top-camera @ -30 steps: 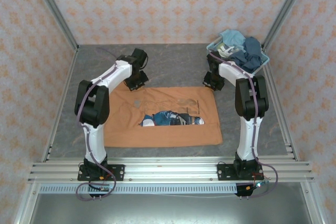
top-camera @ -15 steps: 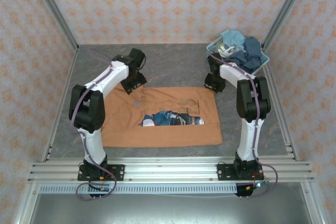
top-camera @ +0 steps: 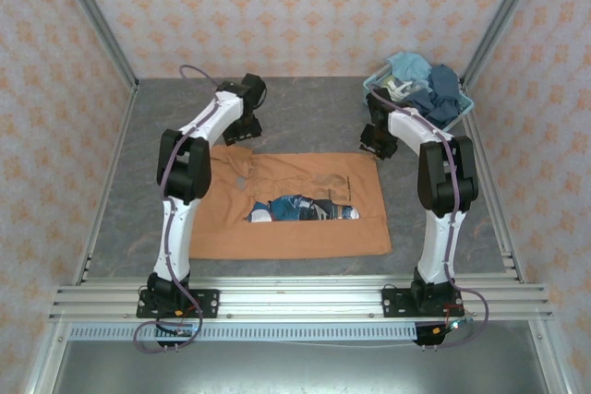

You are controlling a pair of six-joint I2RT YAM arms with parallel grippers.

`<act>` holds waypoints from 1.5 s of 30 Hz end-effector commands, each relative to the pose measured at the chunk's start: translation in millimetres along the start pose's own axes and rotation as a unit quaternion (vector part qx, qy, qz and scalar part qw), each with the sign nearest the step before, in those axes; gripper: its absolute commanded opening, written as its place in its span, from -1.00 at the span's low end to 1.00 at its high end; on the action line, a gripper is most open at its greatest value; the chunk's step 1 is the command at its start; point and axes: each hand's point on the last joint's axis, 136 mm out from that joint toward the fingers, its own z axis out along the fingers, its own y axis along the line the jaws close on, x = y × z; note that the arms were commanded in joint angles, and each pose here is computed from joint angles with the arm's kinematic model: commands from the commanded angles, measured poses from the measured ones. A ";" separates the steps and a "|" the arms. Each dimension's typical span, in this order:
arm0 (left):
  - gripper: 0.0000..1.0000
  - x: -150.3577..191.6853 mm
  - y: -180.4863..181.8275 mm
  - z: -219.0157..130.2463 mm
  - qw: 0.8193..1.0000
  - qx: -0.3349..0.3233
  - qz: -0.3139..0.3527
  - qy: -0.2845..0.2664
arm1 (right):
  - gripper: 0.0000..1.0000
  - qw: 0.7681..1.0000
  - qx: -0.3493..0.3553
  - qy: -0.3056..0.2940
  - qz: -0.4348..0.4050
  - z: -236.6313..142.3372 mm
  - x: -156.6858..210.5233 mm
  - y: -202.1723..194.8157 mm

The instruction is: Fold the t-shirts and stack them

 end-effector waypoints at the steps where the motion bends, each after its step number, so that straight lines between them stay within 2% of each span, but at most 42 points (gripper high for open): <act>1: 0.16 4.5 0.5 -20.1 0.997 -0.022 0.073 -0.031 | -0.33 1.000 0.002 -0.006 0.001 -9.6 -6.7 0.2; 6: 0.18 16.2 7.6 -0.9 0.995 -0.045 0.086 -0.019 | -0.33 1.000 -0.002 -0.001 0.003 -7.1 -5.4 2.6; 10: 0.10 24.4 7.3 10.9 0.994 -0.052 0.095 -0.005 | -0.33 1.000 -0.003 0.000 0.003 -7.8 -5.0 2.5; 17: -0.30 20.1 14.4 9.3 0.994 -0.070 0.084 -0.020 | -0.33 1.000 -0.003 -0.001 0.002 -8.1 -4.5 2.3; 23: -0.57 5.2 19.1 -7.7 0.993 -0.075 0.074 -0.049 | -0.33 1.000 -0.005 0.000 0.005 -6.9 -3.9 2.5; 27: -0.91 -3.6 26.5 -23.1 0.993 -0.081 0.045 -0.069 | -0.34 1.000 -0.006 0.000 0.005 -6.2 -4.2 3.6; 29: -0.98 -7.5 34.3 -35.5 0.992 -0.086 0.029 -0.083 | -0.34 1.000 -0.007 0.000 0.005 -6.1 -5.5 4.6; 34: -1.00 -7.7 62.5 -69.5 0.990 -0.079 -0.033 -0.115 | -0.33 1.000 0.001 0.005 0.010 -1.2 -6.7 5.0; 45: -1.00 11.8 89.7 -69.1 0.991 -0.059 -0.079 -0.090 | -0.36 0.999 0.039 0.029 0.020 27.6 -1.6 -5.5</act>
